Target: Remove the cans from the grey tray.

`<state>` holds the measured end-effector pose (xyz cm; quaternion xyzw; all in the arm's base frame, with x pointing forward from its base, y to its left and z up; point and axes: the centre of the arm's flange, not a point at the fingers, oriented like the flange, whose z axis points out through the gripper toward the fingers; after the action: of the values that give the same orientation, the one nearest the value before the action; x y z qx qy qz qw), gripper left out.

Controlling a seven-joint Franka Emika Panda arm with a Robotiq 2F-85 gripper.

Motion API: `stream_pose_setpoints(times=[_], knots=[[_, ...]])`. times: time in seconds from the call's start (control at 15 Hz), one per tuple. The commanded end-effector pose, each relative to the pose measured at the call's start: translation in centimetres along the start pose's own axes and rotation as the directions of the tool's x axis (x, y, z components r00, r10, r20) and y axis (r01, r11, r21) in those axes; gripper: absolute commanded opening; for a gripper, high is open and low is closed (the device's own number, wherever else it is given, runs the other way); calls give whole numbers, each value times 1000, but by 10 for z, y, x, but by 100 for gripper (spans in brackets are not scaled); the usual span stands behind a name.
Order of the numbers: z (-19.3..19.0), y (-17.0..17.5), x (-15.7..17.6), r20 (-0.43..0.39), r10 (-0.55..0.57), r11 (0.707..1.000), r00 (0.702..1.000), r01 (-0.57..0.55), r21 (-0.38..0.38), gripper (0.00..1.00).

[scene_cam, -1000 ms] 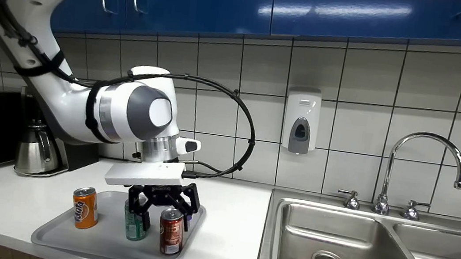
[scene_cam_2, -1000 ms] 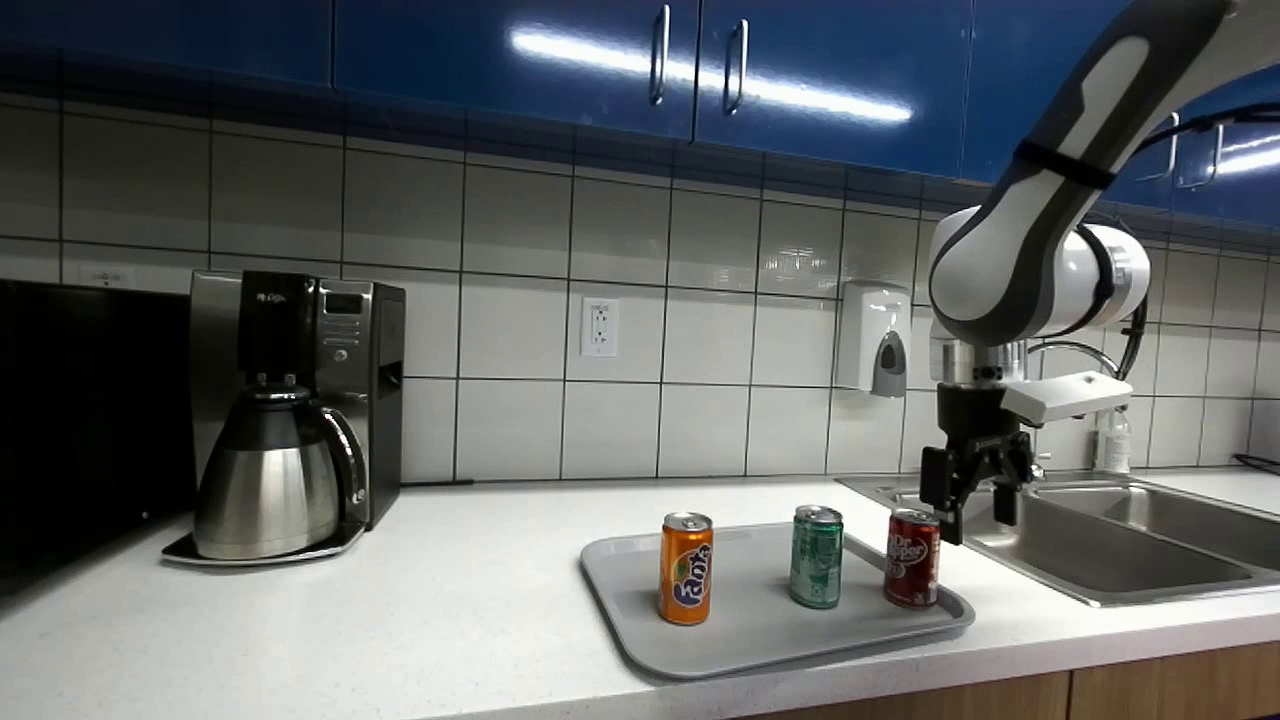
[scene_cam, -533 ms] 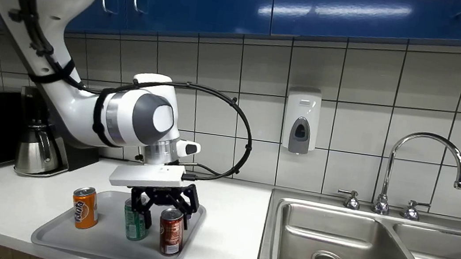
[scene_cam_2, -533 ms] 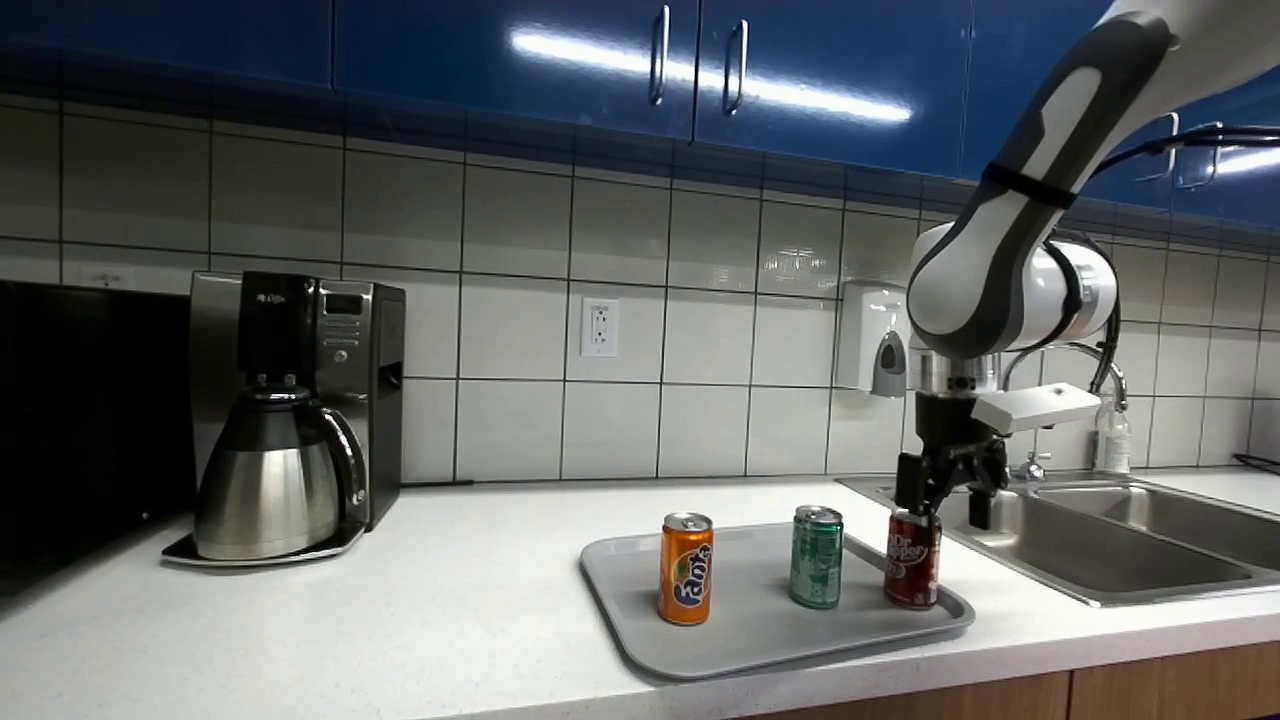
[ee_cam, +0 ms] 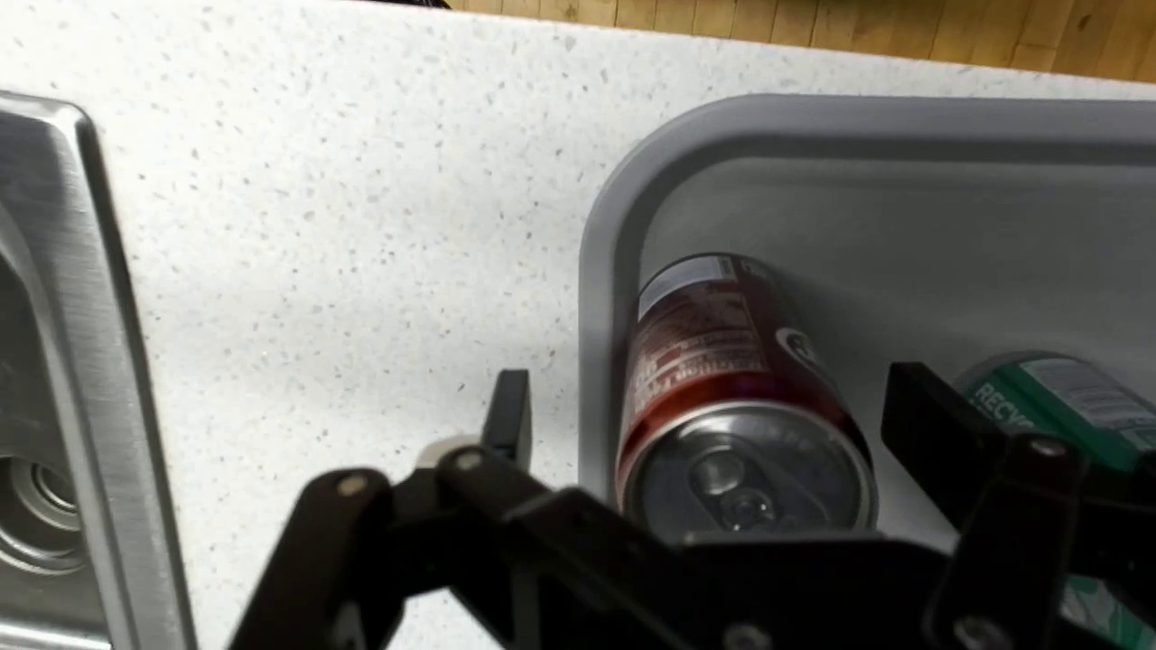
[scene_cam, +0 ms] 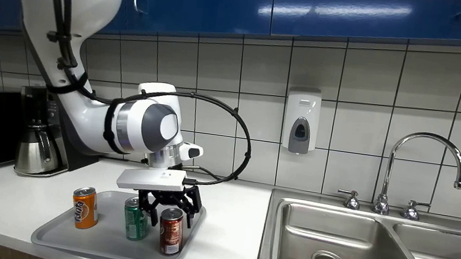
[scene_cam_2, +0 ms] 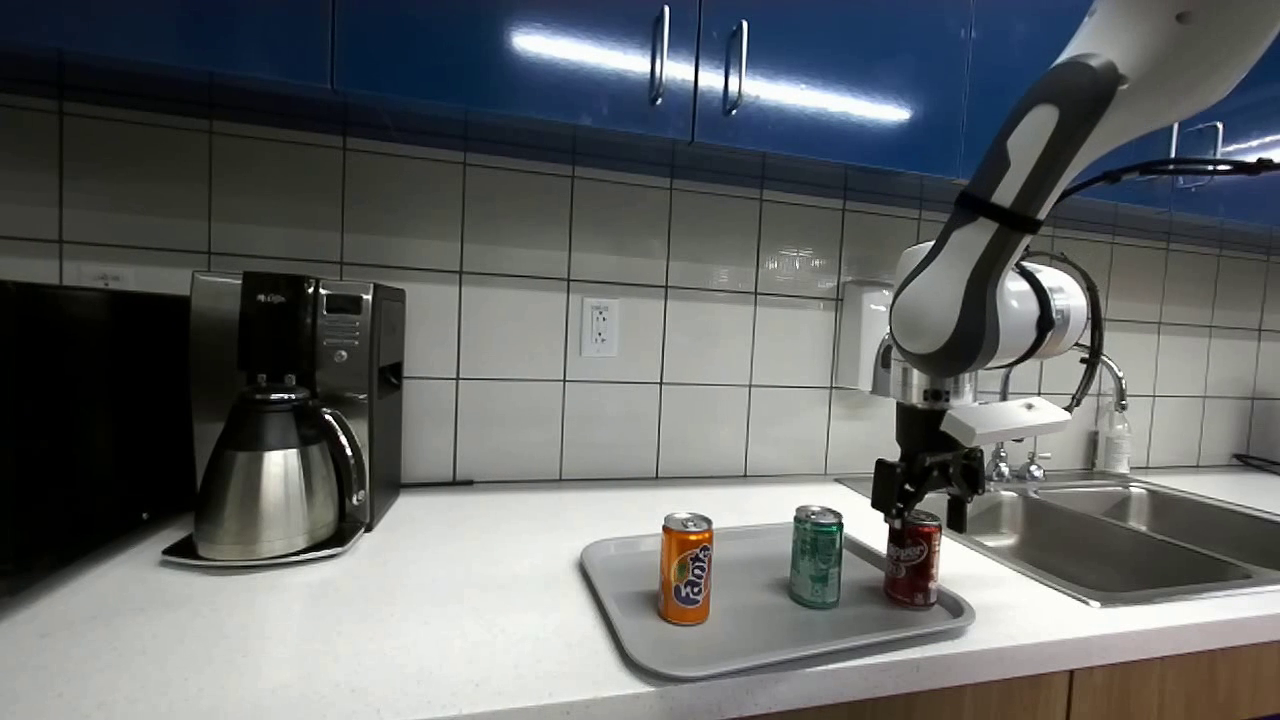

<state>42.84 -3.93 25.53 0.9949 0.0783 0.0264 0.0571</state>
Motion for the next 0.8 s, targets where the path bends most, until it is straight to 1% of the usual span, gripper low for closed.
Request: stream_pose_setpoints(times=[0.0, 0.4, 0.73], knots=[[9, -6, 18, -16, 25, 1000, 1000, -25, -13, 100], [14, -11, 25, -14, 33, 999, 999, -33, -12, 100], [14, -10, 24, -12, 38, 999, 999, -38, -11, 100]])
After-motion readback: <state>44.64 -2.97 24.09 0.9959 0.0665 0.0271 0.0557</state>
